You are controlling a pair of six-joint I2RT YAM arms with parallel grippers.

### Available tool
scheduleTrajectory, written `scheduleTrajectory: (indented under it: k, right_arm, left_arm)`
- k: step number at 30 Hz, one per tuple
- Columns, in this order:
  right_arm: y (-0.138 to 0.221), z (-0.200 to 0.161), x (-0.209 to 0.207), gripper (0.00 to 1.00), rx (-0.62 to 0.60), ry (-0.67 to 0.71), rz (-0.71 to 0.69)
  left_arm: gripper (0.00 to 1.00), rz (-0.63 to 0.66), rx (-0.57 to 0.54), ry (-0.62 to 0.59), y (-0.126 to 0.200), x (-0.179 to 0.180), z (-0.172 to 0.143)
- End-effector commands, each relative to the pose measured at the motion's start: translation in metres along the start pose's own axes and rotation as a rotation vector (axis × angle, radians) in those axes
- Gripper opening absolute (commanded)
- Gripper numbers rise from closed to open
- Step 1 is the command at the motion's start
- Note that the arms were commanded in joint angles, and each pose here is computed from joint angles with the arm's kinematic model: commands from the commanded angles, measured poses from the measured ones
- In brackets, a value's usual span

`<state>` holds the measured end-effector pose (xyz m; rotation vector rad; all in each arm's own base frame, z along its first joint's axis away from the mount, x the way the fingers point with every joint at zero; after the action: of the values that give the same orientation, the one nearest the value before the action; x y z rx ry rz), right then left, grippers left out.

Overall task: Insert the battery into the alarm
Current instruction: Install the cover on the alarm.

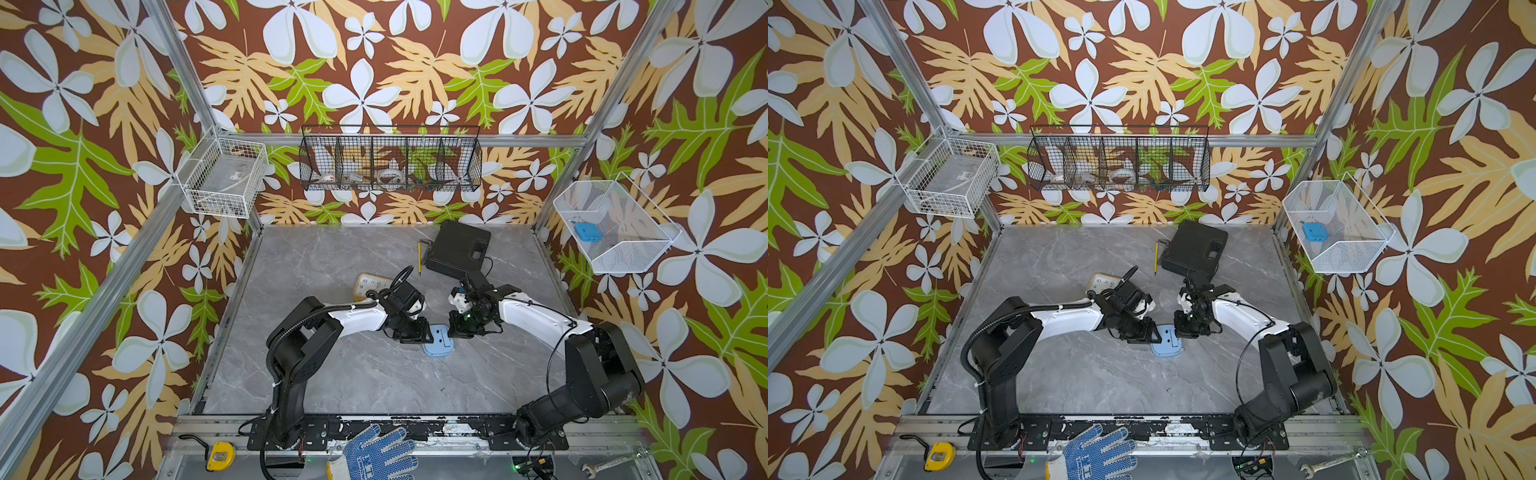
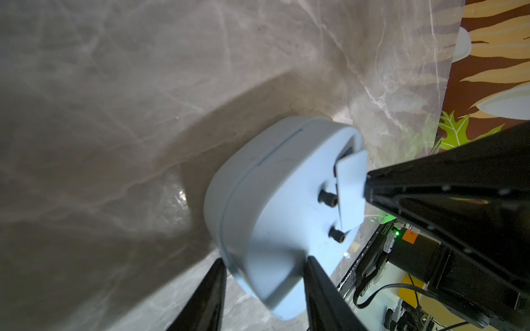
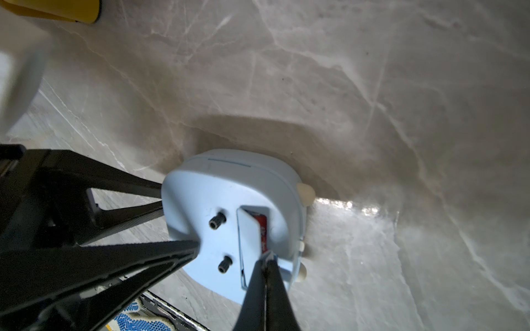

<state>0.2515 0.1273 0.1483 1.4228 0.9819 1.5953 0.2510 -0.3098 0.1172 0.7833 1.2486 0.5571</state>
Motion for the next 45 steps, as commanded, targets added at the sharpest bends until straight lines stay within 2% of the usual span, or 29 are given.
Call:
scheduleTrajectory:
  k: [1, 11, 22, 28, 45]
  right_arm:
    - [-0.007, -0.004, 0.003, 0.0, 0.036, -0.018, 0.047]
    - [-0.004, -0.008, 0.0, 0.0, 0.068, -0.075, 0.01]
    - [-0.003, -0.001, 0.003, 0.0, 0.038, -0.075, 0.028]
    - [-0.005, -0.003, 0.002, 0.01, 0.033, -0.062, -0.009]
    - [0.018, 0.0, 0.005, 0.38, -0.088, -0.006, -0.112]
  left_arm:
    - [0.45, 0.08, 0.017, 0.024, -0.003, 0.01, -0.005]
    - [0.45, 0.093, 0.001, 0.034, 0.0, 0.012, -0.008]
    - [0.45, 0.087, 0.019, 0.028, -0.004, 0.013, -0.007]
    - [0.45, 0.088, 0.018, 0.028, -0.004, 0.012, -0.007]
    - [0.45, 0.1, 0.006, 0.032, -0.001, 0.013, -0.007]
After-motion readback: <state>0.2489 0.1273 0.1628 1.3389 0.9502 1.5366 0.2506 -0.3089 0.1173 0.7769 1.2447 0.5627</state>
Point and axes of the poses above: each gripper's point midway between its finger pads, its own y axis back along the fingers, its own x axis along the line the jaws close on, z = x × y, the point moved 10 cm from there along y, back along the fingers
